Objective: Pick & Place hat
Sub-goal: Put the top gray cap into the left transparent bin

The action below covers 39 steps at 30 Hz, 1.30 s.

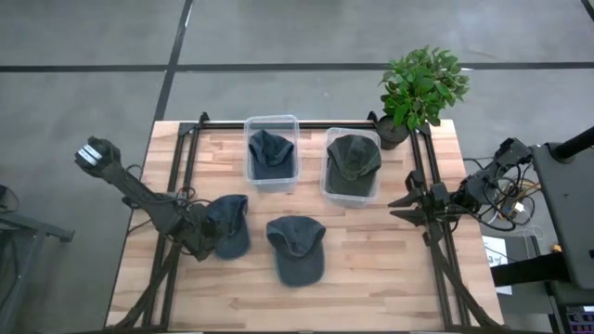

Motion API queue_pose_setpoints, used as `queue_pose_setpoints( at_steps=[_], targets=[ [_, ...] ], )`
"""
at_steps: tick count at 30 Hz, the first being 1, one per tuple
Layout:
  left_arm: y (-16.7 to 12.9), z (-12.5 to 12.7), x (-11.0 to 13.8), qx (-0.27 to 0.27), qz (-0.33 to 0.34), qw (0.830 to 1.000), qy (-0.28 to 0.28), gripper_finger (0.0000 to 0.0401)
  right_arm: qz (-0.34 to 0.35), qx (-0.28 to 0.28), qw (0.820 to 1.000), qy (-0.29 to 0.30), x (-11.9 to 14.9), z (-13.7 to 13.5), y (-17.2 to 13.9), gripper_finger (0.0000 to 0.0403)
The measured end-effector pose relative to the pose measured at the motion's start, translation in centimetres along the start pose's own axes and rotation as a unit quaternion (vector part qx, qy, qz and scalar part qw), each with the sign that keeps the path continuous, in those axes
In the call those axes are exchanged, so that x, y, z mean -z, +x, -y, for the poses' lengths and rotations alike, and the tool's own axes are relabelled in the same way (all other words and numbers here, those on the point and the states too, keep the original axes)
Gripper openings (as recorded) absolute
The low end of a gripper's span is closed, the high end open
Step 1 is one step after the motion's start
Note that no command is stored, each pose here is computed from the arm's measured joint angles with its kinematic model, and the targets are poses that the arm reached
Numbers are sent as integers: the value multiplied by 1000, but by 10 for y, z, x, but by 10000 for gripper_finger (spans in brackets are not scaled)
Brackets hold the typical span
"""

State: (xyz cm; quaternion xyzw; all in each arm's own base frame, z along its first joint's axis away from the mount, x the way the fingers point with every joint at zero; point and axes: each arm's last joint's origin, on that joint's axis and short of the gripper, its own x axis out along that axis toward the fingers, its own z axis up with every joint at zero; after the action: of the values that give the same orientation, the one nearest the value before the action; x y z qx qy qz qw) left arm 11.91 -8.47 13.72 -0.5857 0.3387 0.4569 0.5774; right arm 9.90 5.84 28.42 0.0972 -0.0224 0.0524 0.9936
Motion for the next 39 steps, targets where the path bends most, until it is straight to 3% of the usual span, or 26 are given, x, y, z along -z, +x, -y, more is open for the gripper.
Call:
queue_pose_setpoints(
  at_steps=[4,6,16,23,31,35,39],
  targets=[
    [1,1,0,11,2,1000,-1,34,0,0,1000,0,0,0,0,86],
    [0,2,0,23,9,1000,1,13,0,0,1000,0,0,0,0,86],
    [-19,17,6,33,3,999,16,4,0,0,1000,0,0,0,0,86],
    [-86,46,3,-11,29,999,43,2,0,0,1000,0,0,0,0,86],
    [-169,73,-11,-11,35,997,64,2,-1,0,1000,-1,0,0,0,86],
    [-188,80,-14,-3,39,997,72,2,-1,0,1000,-1,0,0,0,86],
    [-190,84,-14,17,61,994,85,2,-2,1,1000,-1,0,0,0,86]
  ],
)
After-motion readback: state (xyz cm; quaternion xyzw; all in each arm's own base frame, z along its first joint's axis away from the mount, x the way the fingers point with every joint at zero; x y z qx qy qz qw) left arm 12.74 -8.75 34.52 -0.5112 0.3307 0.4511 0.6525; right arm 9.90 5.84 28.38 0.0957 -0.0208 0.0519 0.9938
